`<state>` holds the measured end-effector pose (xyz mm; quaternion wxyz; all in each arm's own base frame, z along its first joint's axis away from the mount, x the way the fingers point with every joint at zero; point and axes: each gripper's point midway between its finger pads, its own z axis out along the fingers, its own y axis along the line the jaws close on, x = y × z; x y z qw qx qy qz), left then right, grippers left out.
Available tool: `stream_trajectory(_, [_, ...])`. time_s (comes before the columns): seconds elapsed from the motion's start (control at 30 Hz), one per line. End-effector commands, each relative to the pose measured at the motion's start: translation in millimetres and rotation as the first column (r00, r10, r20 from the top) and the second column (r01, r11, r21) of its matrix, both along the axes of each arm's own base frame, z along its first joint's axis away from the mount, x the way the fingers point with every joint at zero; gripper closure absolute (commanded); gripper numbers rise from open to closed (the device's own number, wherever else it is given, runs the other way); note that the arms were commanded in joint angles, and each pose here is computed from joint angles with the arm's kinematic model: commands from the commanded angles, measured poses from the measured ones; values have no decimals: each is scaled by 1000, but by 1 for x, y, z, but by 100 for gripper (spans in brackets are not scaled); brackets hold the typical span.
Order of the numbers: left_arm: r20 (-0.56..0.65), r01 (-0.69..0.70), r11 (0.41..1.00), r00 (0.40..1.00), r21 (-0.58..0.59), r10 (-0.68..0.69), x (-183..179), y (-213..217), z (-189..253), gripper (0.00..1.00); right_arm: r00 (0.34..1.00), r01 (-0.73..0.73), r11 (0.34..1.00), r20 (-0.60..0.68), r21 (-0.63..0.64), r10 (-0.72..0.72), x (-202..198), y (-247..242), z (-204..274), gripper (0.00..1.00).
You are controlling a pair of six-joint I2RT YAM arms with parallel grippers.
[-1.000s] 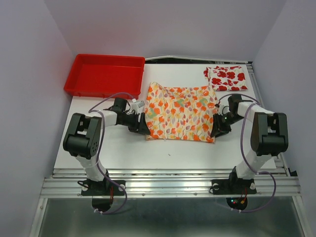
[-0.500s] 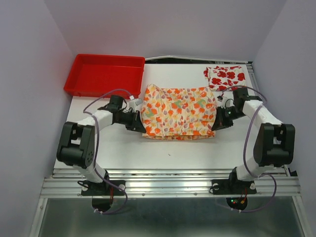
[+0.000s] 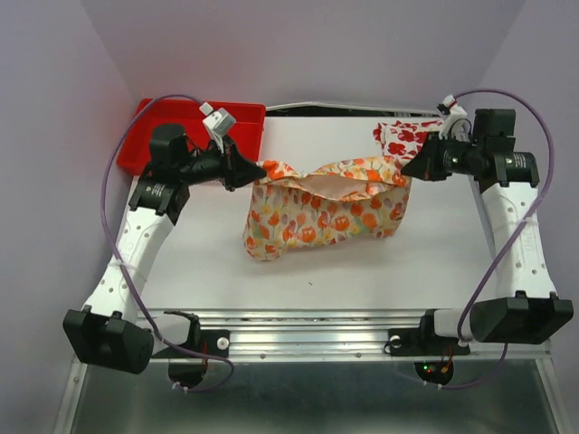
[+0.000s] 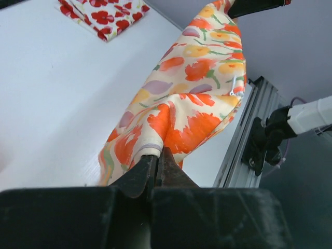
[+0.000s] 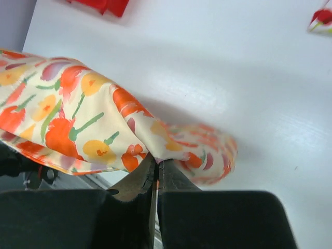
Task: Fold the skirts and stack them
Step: Flatten the skirt out
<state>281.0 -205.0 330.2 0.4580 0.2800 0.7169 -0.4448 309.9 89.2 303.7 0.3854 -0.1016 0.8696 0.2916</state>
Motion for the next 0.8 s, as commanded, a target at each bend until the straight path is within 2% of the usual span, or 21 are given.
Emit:
stream_trajectory(0.0, [-3, -13, 997, 1000, -76, 13, 24, -8, 32, 100, 985, 127, 992, 116, -11, -125, 35, -19, 44, 99])
stream_trajectory(0.17, [10, -27, 993, 1000, -116, 28, 61, -17, 48, 100, 969, 200, 979, 157, -37, -192, 88, -34, 53, 99])
stream_trajectory(0.23, [-46, -34, 992, 999, -118, 29, 84, -24, 36, 100, 958, 219, 975, 195, -36, -208, 106, -39, 64, 99])
stream_trajectory(0.3, [-53, -25, 992, 998, -124, 19, 107, -30, 38, 100, 951, 237, 971, 215, -44, -222, 130, -44, 67, 99])
stream_trajectory(0.37, [18, -16, 989, 1000, -144, 19, 125, -34, 61, 100, 942, 258, 965, 233, -50, -240, 147, -49, 70, 99])
stream_trajectory(0.4, [4, -24, 990, 1000, -141, 25, 143, -37, 52, 100, 944, 269, 961, 216, -59, -251, 164, -52, 59, 99])
stream_trajectory(0.5, [65, -6, 985, 998, -170, 18, 174, -45, 75, 100, 899, 314, 949, 331, -28, -287, 199, -68, 100, 99])
stream_trajectory(0.53, [68, -6, 983, 998, -182, 18, 180, -46, 82, 100, 885, 329, 944, 355, -20, -301, 205, -74, 108, 99])
stream_trajectory(0.57, [130, 7, 979, 991, -202, 20, 182, -46, 110, 100, 874, 334, 942, 379, -13, -305, 210, -75, 116, 99])
stream_trajectory(0.67, [189, 20, 978, 982, -209, 20, 190, -48, 124, 100, 845, 333, 943, 443, 3, -300, 215, -79, 134, 99])
stream_trajectory(0.73, [205, 23, 981, 979, -191, 17, 188, -46, 123, 100, 848, 304, 953, 456, 1, -271, 212, -75, 134, 99])
stream_trajectory(0.77, [181, 15, 984, 983, -176, 18, 189, -45, 110, 100, 870, 291, 957, 418, -7, -262, 207, -72, 117, 99])
